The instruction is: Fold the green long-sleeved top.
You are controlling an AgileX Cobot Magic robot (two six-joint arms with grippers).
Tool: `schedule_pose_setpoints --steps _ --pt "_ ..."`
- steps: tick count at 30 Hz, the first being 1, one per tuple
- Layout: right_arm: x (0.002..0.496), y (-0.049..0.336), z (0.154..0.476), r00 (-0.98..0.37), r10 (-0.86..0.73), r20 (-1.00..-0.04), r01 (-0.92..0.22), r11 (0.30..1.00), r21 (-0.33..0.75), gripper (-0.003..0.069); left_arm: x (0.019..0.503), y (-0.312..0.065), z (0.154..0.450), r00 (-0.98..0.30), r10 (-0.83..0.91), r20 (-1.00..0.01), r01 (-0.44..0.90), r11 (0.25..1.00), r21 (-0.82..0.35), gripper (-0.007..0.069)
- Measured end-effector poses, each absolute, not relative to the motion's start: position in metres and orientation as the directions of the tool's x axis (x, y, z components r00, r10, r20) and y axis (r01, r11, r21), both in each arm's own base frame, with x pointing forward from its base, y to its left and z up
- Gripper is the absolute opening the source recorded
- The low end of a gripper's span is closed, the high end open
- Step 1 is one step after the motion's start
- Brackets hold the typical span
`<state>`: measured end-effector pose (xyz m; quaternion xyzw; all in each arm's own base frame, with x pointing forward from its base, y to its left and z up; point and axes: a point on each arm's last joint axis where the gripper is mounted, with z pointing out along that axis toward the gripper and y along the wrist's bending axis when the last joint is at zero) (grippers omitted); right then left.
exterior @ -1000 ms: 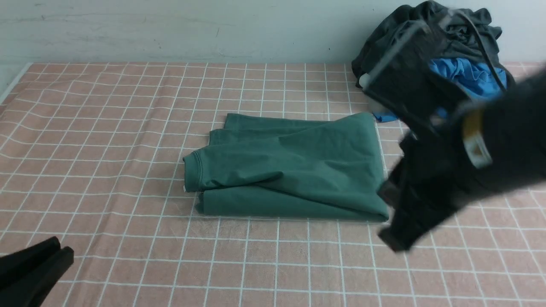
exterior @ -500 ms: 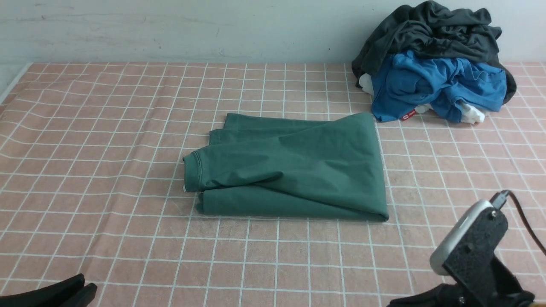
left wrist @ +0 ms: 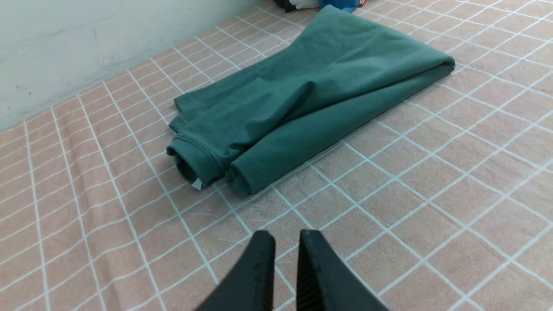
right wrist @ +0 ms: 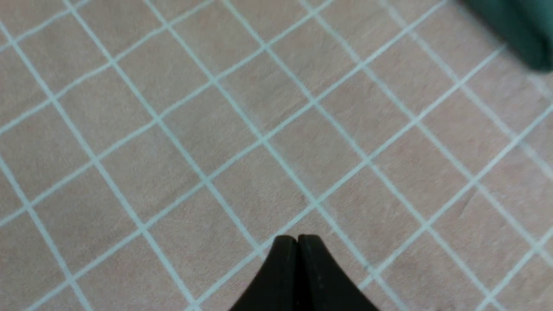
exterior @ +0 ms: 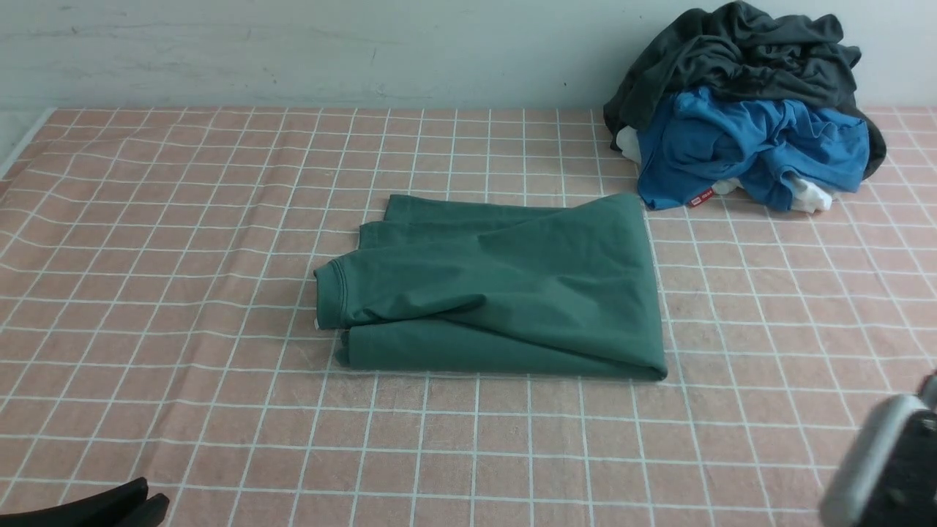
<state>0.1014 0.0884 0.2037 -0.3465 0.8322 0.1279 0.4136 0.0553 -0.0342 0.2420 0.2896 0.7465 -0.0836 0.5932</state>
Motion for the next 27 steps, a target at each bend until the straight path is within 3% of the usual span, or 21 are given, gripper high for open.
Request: schedule_pose_setpoints --steps 5,7,10,14,17,27 --pt "0.071 0.042 0.199 -0.182 -0.229 -0.956 -0.531 0.841 -0.1 -0.0011 0.055 -0.034 0.242 -0.132 0.334 -0.933 0.533 0.817 0.217 0.0072" --pt "0.066 0.034 0.196 -0.142 -0.183 -0.973 -0.475 0.875 -0.095 -0.0011 0.055 -0.034 0.241 -0.135 0.336 -0.932 0.535 0.817 0.217 0.0072" --pt "0.057 0.016 0.192 -0.067 -0.064 -0.996 -0.291 0.956 -0.042 -0.0011 0.055 -0.034 0.24 -0.144 0.341 -0.929 0.54 0.814 0.215 0.0072" --pt "0.056 0.007 0.189 -0.103 -0.025 -0.994 -0.126 0.992 -0.012 -0.0011 0.054 -0.034 0.24 -0.144 0.343 -0.928 0.541 0.813 0.217 0.0072" --pt "0.055 0.003 0.183 -0.174 -0.029 -0.984 -0.068 0.998 -0.017 -0.0011 0.054 -0.034 0.24 -0.144 0.343 -0.928 0.541 0.813 0.216 0.0072" --pt "0.055 0.003 0.182 -0.181 -0.078 -0.98 -0.064 0.996 -0.067 -0.0013 0.054 -0.034 0.24 -0.146 0.343 -0.928 0.541 0.813 0.215 0.0072"
